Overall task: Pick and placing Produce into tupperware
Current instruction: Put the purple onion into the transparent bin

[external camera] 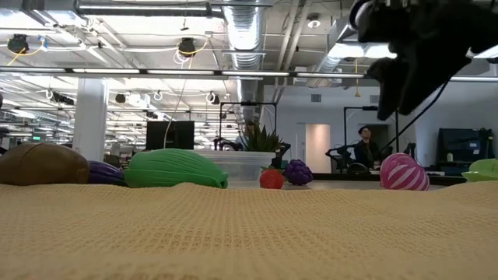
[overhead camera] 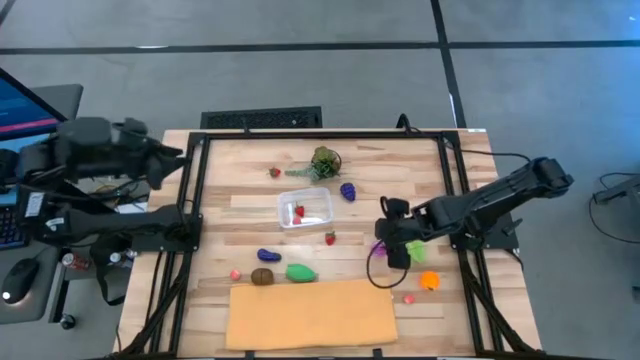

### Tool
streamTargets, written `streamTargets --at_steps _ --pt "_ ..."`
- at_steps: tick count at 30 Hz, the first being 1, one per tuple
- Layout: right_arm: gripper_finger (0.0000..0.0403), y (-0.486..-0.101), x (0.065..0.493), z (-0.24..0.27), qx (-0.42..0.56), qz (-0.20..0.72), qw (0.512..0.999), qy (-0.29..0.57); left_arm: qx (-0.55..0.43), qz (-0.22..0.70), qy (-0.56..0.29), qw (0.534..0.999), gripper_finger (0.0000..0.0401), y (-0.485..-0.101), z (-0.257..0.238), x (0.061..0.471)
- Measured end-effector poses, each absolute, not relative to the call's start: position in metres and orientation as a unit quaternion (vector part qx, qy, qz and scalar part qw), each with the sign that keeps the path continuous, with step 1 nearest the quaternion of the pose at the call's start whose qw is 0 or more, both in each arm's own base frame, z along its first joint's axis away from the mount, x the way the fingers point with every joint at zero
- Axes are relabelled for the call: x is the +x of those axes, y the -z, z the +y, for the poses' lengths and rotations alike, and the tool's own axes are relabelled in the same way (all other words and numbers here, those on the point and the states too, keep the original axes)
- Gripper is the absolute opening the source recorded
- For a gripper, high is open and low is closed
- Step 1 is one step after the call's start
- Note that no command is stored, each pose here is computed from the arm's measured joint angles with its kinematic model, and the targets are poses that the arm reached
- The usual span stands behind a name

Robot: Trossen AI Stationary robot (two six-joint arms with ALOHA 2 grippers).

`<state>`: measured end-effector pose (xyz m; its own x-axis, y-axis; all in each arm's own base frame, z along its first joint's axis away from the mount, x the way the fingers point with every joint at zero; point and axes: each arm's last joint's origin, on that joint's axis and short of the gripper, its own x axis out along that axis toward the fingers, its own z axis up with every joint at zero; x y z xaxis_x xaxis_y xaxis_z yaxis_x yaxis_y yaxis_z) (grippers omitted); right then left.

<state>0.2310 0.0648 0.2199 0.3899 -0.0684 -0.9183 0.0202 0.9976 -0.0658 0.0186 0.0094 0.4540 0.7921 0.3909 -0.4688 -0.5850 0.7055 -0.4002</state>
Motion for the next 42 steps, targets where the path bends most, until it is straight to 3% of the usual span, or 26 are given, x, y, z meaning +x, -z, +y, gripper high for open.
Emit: streamTargets --at_steps 9,18,24,32,42 --pt "0.0276 -0.221 0.235 0.055 0.006 0.548 0.835 0.035 -0.25 0.113 -0.284 0.919 0.0212 -0.463 0.008 0.012" --pt "0.0276 -0.223 0.236 0.046 0.058 0.554 0.831 0.009 -0.138 0.111 -0.272 0.946 0.0212 -0.474 0.019 0.036" --pt "0.0276 -0.222 0.236 0.047 0.058 0.561 0.825 -0.012 -0.061 0.172 -0.199 0.963 0.0212 -0.472 0.029 0.067" --pt "0.0276 -0.221 0.236 0.047 0.051 0.562 0.825 -0.018 -0.04 0.243 -0.088 0.965 0.0212 -0.46 0.047 0.127" --pt "0.0276 -0.221 0.236 0.047 0.047 0.563 0.825 -0.019 -0.013 0.317 -0.008 0.948 0.0212 -0.436 0.047 0.195"
